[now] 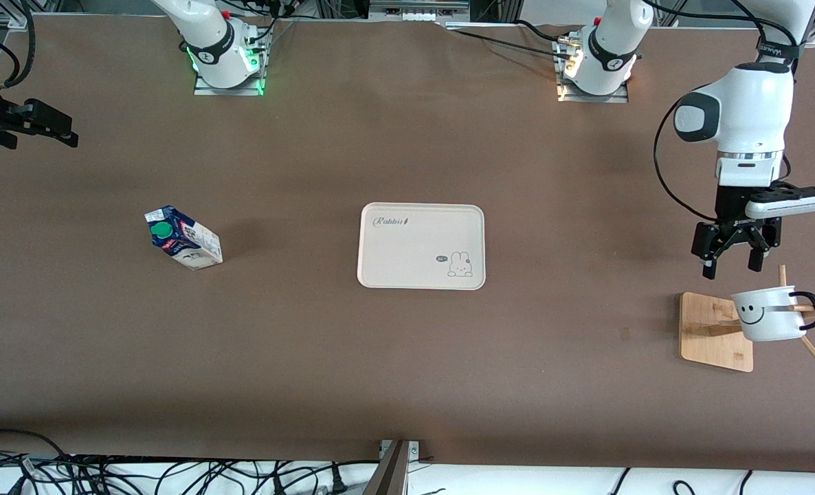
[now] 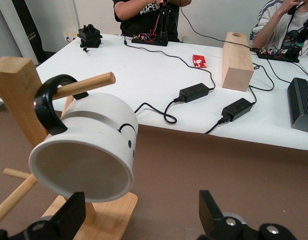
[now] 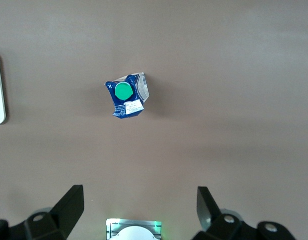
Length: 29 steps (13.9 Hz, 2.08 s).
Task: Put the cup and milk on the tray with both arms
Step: 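Move the left gripper down toward the white mug on the stand, then lower the left gripper into the mug and close on its rim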
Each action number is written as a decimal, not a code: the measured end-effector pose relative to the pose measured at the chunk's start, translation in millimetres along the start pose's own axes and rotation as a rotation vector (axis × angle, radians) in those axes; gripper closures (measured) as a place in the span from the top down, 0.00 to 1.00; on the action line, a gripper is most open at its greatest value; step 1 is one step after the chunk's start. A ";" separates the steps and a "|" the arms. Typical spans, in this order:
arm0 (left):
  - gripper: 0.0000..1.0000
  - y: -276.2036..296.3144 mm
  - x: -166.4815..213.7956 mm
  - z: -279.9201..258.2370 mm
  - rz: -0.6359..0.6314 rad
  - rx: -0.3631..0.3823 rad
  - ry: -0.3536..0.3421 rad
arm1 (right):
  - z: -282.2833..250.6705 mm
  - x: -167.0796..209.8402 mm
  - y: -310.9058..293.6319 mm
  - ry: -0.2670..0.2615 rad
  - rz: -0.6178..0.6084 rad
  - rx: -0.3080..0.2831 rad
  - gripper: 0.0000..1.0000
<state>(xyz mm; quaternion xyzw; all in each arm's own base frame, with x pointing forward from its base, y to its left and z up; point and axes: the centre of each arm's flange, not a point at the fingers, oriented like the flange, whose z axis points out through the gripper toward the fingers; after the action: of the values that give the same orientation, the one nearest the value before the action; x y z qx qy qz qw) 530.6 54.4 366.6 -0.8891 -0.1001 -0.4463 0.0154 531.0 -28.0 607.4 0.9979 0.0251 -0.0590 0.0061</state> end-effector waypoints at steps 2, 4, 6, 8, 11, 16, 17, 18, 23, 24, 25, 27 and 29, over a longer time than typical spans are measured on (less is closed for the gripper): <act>1.00 -1.4 2.6 5.7 -0.002 0.003 0.002 | 0.0 0.0 0.1 0.000 0.000 0.000 1.00; 1.00 -5.2 8.0 12.5 -0.008 0.010 0.009 | 0.1 0.0 0.2 0.000 0.000 0.000 1.00; 1.00 -6.4 14.8 17.7 -0.011 0.012 0.020 | 0.1 0.0 0.2 0.000 0.001 0.000 1.00; 1.00 -5.8 21.4 21.5 -0.012 0.011 0.032 | 0.1 0.0 0.2 0.000 0.001 0.000 1.00; 1.00 -5.6 26.9 31.8 -0.014 0.012 0.039 | 0.2 0.1 0.2 0.000 0.001 0.000 1.00; 1.00 -5.7 26.8 46.9 -0.014 0.014 0.034 | 0.8 0.5 0.2 -0.002 0.001 0.000 1.00; 1.00 -5.7 27.4 47.7 -0.014 0.014 0.035 | 1.1 0.7 0.2 -0.002 0.001 0.000 1.00; 1.00 -5.6 29.0 48.0 -0.015 0.014 0.038 | 1.3 0.8 0.3 -0.003 0.001 0.000 1.00; 0.85 -5.1 35.5 47.4 -0.016 0.012 0.051 | 1.5 1.0 0.3 -0.003 0.001 0.000 1.00; 0.74 -5.1 35.6 47.4 -0.016 0.012 0.052 | 1.5 1.0 0.3 -0.003 0.001 0.000 1.00; 0.54 -5.1 35.7 47.4 -0.016 0.012 0.052 | 1.5 1.0 0.3 -0.003 0.001 0.000 1.00; 0.32 -5.1 35.7 47.4 -0.016 0.012 0.052 | 1.5 1.0 0.3 -0.003 0.001 0.000 1.00; 0.12 -4.6 35.2 47.6 -0.015 0.011 0.050 | 1.5 1.0 0.4 -0.003 0.001 0.000 1.00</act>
<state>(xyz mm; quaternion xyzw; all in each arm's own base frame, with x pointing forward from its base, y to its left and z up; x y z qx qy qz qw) 587.9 70.3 365.8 -0.8767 -0.1090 -0.4681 0.0196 531.8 -28.4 605.8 0.9978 0.0246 -0.0606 0.0060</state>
